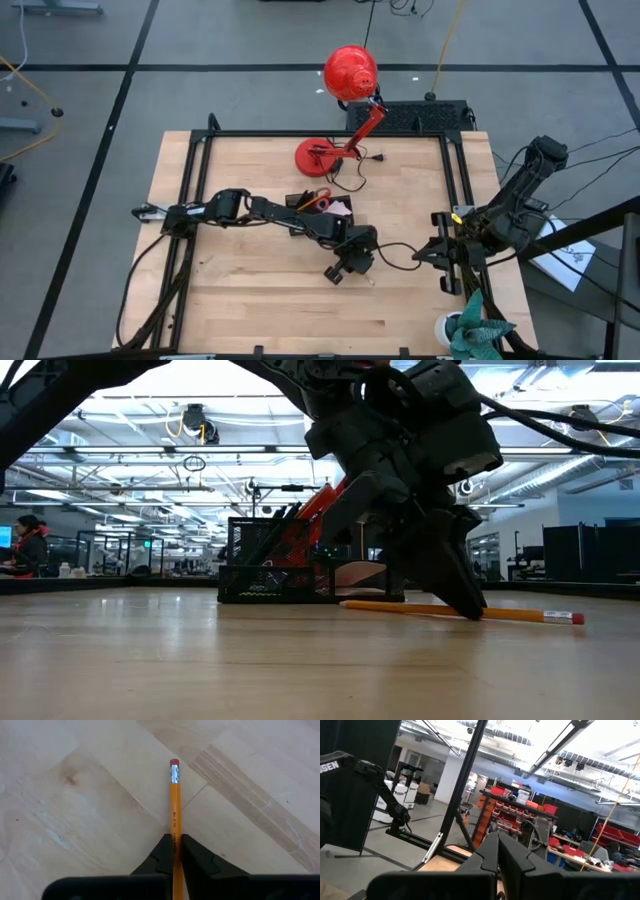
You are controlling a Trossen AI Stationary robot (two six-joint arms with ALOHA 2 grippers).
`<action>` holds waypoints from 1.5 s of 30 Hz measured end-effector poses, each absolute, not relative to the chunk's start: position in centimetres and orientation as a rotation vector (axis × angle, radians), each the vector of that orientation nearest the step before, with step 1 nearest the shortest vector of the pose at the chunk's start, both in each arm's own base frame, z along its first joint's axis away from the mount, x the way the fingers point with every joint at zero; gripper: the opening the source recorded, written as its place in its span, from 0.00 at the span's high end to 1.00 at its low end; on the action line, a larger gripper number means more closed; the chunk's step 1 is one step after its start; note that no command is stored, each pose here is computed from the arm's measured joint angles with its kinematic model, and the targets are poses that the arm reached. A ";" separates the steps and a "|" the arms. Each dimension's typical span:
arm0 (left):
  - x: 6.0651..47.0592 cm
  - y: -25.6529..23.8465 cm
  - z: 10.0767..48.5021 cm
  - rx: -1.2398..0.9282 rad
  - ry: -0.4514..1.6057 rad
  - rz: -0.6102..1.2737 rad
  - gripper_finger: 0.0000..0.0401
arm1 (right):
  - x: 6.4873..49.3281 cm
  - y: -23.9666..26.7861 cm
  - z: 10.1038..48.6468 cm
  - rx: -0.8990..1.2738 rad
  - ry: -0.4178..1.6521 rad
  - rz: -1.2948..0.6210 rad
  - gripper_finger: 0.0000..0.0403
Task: Pick and place office supplies into organizer
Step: Put the yellow pencil into the desk organizer
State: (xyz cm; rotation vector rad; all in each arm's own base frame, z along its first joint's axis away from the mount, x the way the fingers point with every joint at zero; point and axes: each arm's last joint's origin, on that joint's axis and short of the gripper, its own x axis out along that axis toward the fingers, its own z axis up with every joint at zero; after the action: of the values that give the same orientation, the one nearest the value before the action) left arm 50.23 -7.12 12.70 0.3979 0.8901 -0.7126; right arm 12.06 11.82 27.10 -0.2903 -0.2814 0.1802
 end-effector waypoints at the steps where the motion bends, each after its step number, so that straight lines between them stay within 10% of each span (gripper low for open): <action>1: 50.2 -7.1 12.9 0.399 0.885 -0.713 0.94 | 12.1 11.8 27.1 -0.288 -0.281 0.182 1.00; 21: 49.5 -7.6 22.5 0.438 0.566 -0.759 0.92 | 12.0 11.9 27.1 -0.270 -0.276 0.189 1.00; 35: 42.1 -2.2 35.7 0.410 0.526 -0.594 0.93 | 12.0 11.9 27.0 -0.237 -0.269 0.196 1.00; 45: 38.9 2.2 37.6 0.247 0.562 -0.670 0.89 | 12.1 11.9 26.9 -0.228 -0.258 0.200 1.00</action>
State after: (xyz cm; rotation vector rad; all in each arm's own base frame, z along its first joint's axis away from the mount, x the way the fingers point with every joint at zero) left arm 38.92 2.19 37.63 0.2465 0.5622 -0.6699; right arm 12.07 11.91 26.89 -0.2279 -0.2576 0.1999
